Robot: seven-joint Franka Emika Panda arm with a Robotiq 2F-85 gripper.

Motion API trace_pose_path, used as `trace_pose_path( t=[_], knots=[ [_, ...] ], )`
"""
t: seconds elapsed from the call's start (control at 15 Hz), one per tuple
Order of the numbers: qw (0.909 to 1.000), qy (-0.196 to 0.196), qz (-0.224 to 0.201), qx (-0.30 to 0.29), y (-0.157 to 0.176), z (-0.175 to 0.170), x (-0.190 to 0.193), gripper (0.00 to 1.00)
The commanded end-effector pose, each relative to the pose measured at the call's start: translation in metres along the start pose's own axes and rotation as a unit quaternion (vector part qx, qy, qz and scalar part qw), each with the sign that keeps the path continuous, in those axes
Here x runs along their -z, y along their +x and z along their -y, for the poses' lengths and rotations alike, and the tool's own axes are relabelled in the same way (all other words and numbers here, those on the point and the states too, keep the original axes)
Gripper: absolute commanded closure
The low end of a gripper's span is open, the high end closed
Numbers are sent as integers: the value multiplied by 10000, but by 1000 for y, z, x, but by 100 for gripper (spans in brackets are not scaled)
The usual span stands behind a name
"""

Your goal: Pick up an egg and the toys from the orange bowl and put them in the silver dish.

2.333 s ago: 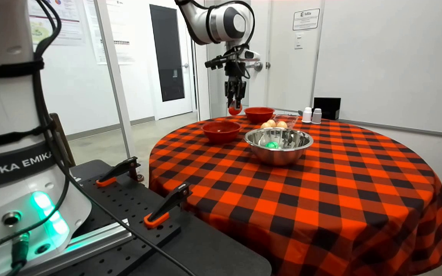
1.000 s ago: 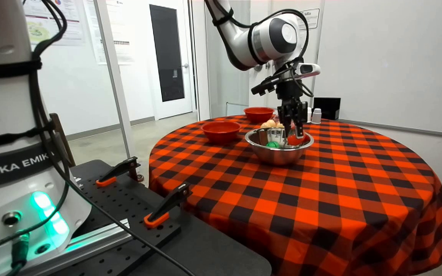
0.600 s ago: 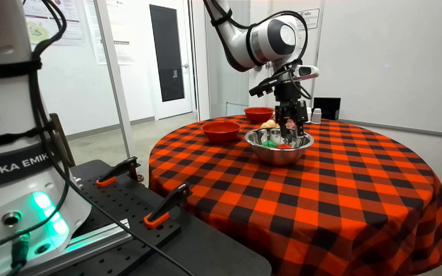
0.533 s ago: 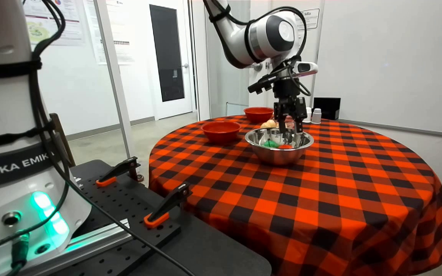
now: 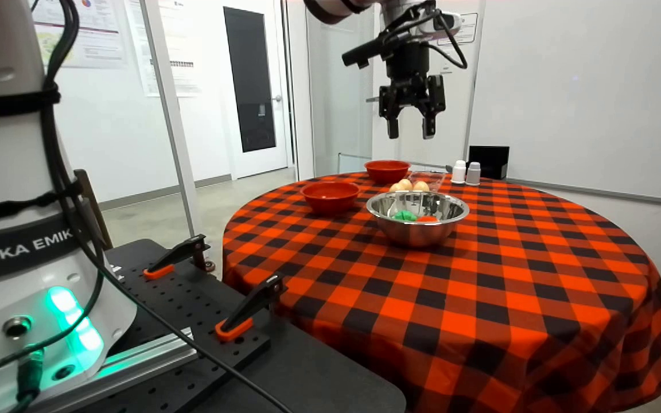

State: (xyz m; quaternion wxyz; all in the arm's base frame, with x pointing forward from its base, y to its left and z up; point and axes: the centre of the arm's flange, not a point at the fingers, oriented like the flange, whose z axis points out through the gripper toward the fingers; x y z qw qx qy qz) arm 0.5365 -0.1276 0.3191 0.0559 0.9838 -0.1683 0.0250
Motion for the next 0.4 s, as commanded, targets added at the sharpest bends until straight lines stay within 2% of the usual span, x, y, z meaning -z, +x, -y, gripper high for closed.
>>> trace_pose_path(
  t=[0.0,0.07,0.13,0.33],
  knots=[
    [9951,592,50,793,-56,-10,74,0],
    [9921,705,64,1038,-67,-6,92,0],
    [9970,427,46,648,-32,-2,52,0],
    [9937,589,-39,950,-57,-1,88,0]
  ],
)
